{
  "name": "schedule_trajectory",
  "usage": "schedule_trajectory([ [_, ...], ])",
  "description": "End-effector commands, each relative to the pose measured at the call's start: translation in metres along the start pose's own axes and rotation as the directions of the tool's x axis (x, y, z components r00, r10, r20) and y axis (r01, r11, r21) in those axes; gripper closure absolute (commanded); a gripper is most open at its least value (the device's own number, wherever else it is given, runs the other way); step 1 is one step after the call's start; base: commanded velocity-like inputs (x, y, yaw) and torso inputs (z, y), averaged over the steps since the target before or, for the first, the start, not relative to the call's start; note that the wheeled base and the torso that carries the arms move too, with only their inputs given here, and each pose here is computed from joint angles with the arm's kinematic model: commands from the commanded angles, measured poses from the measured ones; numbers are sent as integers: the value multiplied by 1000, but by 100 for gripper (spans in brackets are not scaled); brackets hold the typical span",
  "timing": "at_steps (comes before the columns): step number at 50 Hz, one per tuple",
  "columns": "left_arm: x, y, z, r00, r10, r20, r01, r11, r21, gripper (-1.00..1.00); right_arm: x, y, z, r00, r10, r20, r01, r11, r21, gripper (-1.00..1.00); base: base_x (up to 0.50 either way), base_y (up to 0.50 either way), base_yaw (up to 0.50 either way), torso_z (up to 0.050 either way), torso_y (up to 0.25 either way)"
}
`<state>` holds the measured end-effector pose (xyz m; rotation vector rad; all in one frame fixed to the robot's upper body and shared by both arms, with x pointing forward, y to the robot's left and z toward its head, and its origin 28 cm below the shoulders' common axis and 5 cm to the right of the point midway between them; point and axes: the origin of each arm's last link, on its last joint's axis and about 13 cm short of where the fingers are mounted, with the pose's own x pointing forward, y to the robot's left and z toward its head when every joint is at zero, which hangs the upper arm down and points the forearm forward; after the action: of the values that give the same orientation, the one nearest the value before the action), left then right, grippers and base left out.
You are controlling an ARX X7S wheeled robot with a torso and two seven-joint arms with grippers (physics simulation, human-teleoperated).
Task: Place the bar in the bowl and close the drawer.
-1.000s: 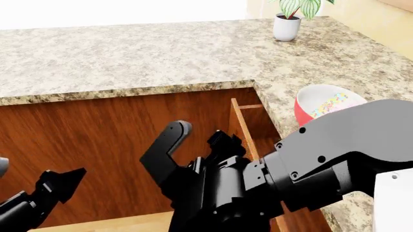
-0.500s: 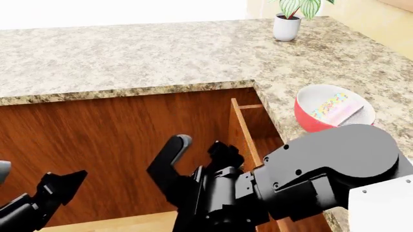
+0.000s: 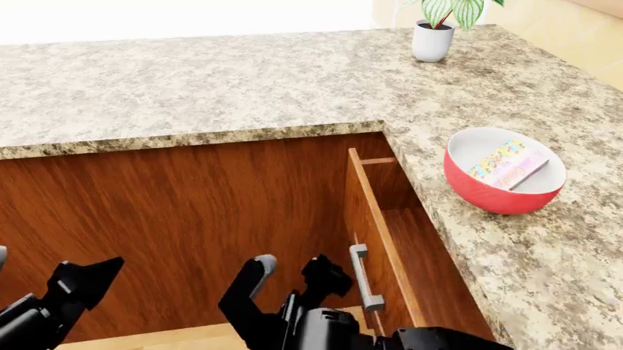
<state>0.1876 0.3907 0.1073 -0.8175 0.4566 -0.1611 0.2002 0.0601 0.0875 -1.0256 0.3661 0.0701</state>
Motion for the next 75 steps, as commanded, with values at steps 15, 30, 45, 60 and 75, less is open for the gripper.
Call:
schedule_trajectory([
  [15, 1, 3, -1, 1000, 1, -3, -1, 1000, -2, -100, 7, 16, -23, 993, -61, -103, 51, 994, -96, -100, 0, 0, 0, 0, 0],
  [30, 3, 4, -2, 1000, 0, -10, 0, 1000, -4, -100, 14, 20, -30, 985, -100, -138, 80, 987, -140, -100, 0, 0, 0, 0, 0],
  [45, 6, 5, -4, 1000, -1, -21, 1, 1000, -6, -100, 31, 17, -33, 969, -169, -182, 137, 975, -175, -100, 0, 0, 0, 0, 0],
  [60, 8, 6, -5, 1000, 1, -28, -1, 1000, -4, -100, 41, 16, -34, 959, -170, -225, 133, 976, -174, -100, 0, 0, 0, 0, 0],
  [75, 11, 8, -7, 999, 2, -39, -2, 1000, -3, -100, 34, 21, -35, 965, -23, -260, -15, 990, -140, -100, 0, 0, 0, 0, 0],
])
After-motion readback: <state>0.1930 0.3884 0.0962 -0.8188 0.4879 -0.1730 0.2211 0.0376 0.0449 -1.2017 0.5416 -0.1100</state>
